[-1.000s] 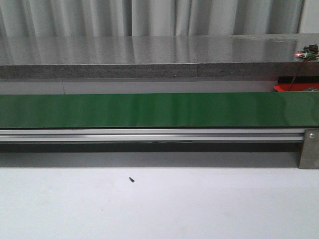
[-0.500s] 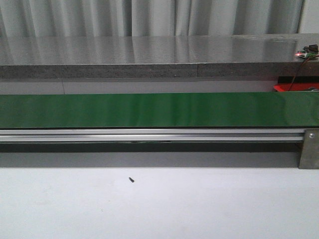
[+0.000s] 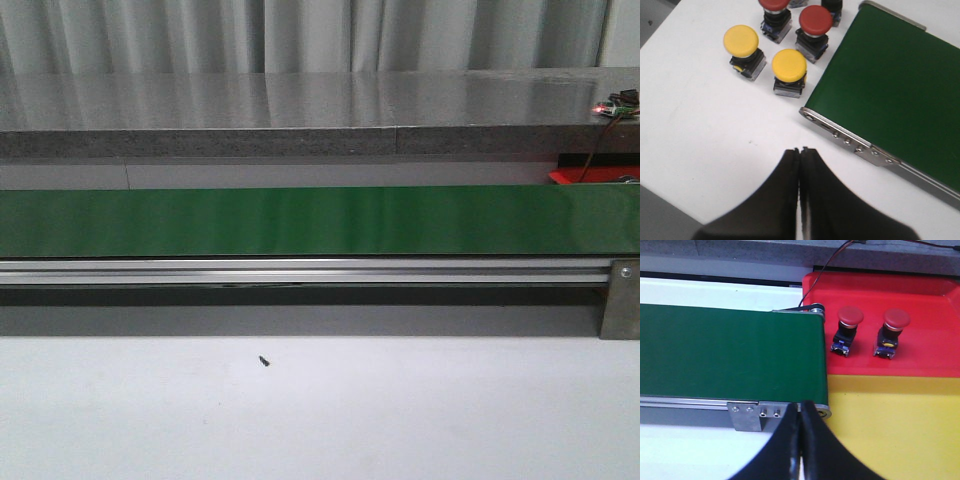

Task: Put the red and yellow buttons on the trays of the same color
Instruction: 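Lower the left gripper and grasp a yellow button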

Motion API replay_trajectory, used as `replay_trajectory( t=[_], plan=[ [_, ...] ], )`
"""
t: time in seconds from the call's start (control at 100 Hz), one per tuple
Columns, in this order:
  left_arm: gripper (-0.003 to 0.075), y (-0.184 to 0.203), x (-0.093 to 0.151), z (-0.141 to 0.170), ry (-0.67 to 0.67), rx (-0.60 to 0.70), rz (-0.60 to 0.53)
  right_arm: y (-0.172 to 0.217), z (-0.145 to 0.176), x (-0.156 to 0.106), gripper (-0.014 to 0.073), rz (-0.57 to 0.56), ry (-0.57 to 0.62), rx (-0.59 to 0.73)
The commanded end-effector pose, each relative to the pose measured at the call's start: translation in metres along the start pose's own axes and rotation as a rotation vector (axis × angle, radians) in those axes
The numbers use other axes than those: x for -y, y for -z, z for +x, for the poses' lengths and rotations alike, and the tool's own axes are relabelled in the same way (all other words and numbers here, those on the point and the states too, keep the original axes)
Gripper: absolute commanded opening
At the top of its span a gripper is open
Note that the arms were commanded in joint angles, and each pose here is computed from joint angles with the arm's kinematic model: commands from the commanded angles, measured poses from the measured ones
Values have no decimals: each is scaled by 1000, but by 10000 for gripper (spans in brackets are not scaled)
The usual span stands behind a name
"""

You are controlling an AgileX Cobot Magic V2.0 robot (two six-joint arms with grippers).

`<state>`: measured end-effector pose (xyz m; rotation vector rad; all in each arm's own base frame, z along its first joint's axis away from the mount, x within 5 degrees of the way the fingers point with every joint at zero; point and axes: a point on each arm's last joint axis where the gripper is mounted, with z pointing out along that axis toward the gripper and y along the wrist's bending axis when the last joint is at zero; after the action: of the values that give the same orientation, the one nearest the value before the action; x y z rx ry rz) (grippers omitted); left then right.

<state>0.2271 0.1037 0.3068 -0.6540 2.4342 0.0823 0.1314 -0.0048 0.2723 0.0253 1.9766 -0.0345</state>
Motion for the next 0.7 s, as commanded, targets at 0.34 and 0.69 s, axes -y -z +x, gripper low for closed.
replay_trajectory(
  t=[0.34,0.69],
  plan=[
    [531,-52,-15,-44,79,-46,24,3,-16,0,-59,-3,11,107],
    [491,-100,-11,-70,152,-150,87,3,-16,0,-59,-3,11,107]
  ],
)
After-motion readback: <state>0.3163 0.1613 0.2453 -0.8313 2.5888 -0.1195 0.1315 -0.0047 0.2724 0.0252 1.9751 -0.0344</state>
